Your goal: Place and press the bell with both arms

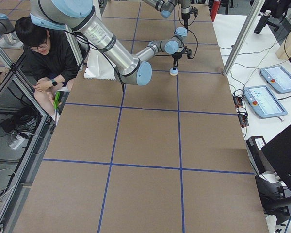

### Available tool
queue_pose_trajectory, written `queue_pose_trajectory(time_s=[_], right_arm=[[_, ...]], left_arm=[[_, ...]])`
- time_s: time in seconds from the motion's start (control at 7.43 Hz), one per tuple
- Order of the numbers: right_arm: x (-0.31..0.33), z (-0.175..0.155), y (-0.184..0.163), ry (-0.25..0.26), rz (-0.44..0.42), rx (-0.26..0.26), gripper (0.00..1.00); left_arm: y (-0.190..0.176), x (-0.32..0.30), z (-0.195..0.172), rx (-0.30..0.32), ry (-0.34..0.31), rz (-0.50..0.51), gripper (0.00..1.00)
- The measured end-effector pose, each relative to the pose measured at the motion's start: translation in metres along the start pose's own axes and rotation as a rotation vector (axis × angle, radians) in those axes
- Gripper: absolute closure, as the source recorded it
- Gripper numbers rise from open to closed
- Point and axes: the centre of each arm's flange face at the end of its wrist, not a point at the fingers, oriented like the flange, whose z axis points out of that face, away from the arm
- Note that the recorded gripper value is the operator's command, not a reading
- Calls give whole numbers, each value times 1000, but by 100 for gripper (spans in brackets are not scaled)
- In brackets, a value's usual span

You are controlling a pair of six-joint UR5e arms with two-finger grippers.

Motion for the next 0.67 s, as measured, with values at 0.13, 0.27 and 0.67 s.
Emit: queue_pose_trajectory(time_s=[0.13, 0.27, 0.67], right_arm=[[-2, -9, -3, -12, 0, 7, 100], [-3, -25, -6, -35, 1, 17, 69], [43, -64, 3, -98, 14, 16, 0]], left_arm=[[0, 0, 0, 0, 0, 1, 0], [0, 0, 0, 0, 0, 1, 0], [6, -19, -4, 2, -5, -11, 0]])
